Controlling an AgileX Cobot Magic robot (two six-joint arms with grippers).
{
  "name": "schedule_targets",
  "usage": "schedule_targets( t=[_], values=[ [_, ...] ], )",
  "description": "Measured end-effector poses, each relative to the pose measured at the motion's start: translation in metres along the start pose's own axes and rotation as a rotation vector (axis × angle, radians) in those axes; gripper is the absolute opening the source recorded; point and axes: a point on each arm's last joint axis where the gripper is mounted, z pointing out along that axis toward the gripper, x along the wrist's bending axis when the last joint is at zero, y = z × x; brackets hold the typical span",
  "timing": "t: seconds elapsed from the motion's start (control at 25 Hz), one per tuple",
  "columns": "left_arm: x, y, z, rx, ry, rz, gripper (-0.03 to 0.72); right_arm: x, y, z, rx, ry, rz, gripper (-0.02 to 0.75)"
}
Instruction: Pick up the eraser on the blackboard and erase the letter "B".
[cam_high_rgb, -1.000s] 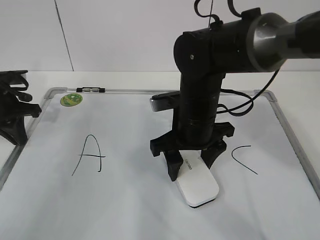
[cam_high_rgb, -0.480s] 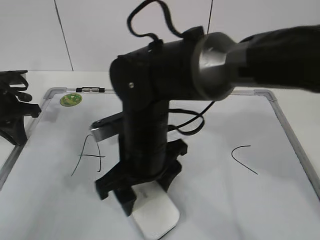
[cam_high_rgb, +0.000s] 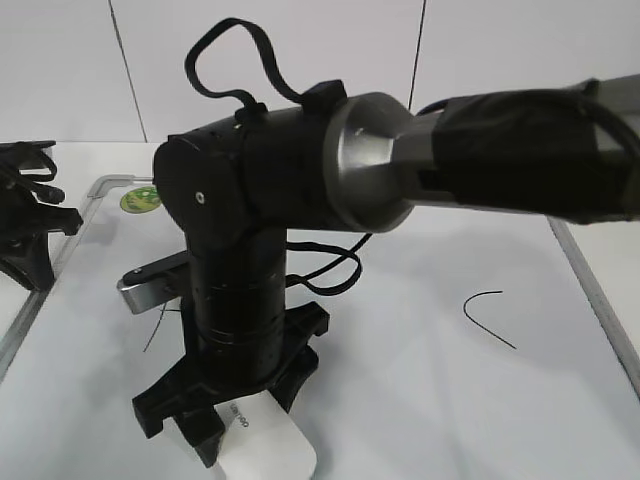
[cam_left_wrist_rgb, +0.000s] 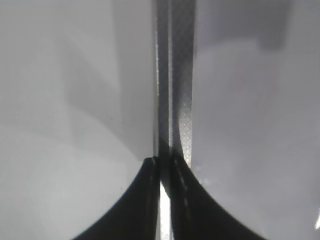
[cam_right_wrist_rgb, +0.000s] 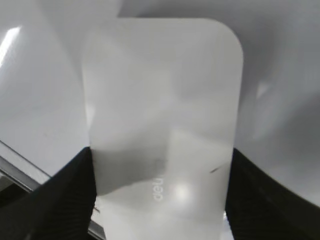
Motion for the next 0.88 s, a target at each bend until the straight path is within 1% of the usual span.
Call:
schedule_targets(
  t=[0.12, 0.24, 0.48, 0.56, 0.64, 0.88],
  values=[
    [0.000, 0.000, 0.000, 0.000, -0.001, -0.001, 0.031, -0.012, 0.003, -0.001, -0.007, -0.019, 0.035, 0.538],
    [0.000, 0.000, 0.000, 0.000, -0.001, -0.001, 0.031, -0.038, 0.008, -0.005, -0.023, -0.048, 0.092, 0.538],
    [0.000, 0.000, 0.000, 0.000, -0.001, -0.001, 0.031, -0.110, 0.015, -0.015, -0.049, -0.051, 0.271, 0.538],
    [0.000, 0.000, 0.000, 0.000, -0.001, -0.001, 0.031, -0.126, 0.015, -0.017, -0.057, -0.050, 0.308, 0.538],
    [0.000, 0.000, 0.000, 0.000, -0.001, -0.001, 0.031, -0.134, 0.014, -0.018, -0.061, -0.049, 0.327, 0.538],
    [0.000, 0.000, 0.000, 0.000, -0.005, -0.003, 0.031, -0.145, 0.013, -0.022, -0.069, -0.033, 0.363, 0.538]
  ],
)
